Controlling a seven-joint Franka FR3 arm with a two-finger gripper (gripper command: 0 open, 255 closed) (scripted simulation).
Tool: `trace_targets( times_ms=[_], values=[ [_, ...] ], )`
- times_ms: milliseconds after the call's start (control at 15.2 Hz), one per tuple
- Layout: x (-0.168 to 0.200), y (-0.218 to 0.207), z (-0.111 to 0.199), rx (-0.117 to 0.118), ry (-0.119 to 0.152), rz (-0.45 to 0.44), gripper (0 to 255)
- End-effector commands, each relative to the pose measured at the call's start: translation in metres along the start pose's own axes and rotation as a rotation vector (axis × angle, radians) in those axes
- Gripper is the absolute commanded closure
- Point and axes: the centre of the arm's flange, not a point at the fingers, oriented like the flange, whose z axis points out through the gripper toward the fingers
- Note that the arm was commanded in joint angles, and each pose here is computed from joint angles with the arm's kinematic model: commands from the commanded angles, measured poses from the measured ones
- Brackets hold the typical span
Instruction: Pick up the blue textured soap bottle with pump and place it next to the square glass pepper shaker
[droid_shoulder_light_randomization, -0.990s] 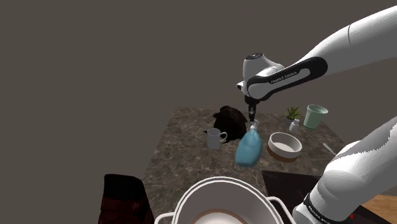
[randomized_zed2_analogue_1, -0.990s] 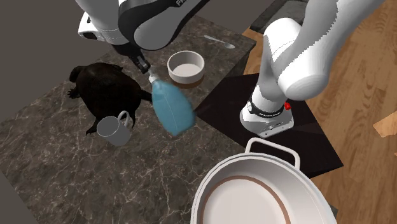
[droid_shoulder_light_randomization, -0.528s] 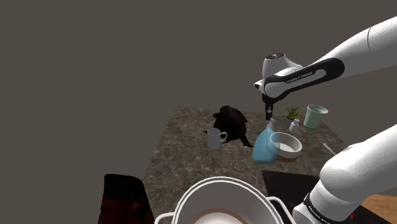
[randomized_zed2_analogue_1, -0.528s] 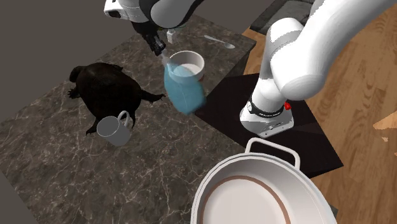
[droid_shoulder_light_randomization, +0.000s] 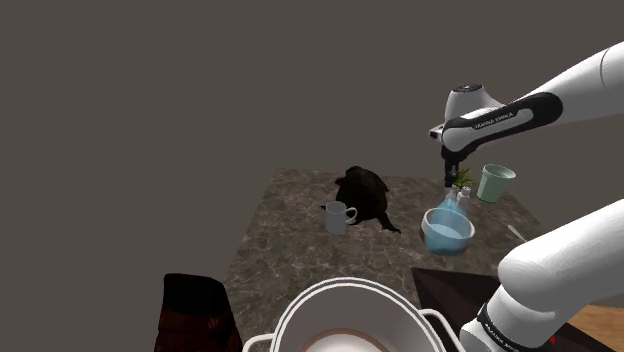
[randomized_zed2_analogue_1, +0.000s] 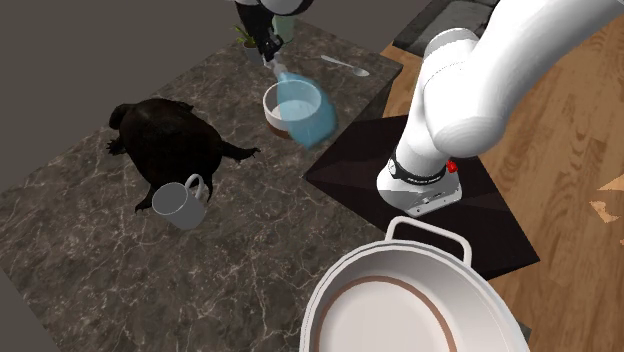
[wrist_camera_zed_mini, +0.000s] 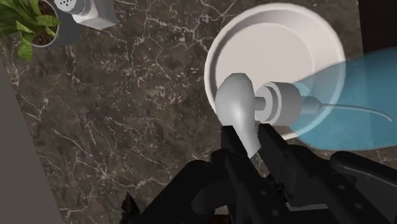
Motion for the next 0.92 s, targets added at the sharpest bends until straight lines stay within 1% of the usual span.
trace_targets(
  times_ms=[0,858],
  values=[
    [-0.024,0.010,0.005,-0.001,0.000,-0.002,255],
    [-0.173,0.084,0.045,-0.001,0.000,-0.002,255]
  ],
)
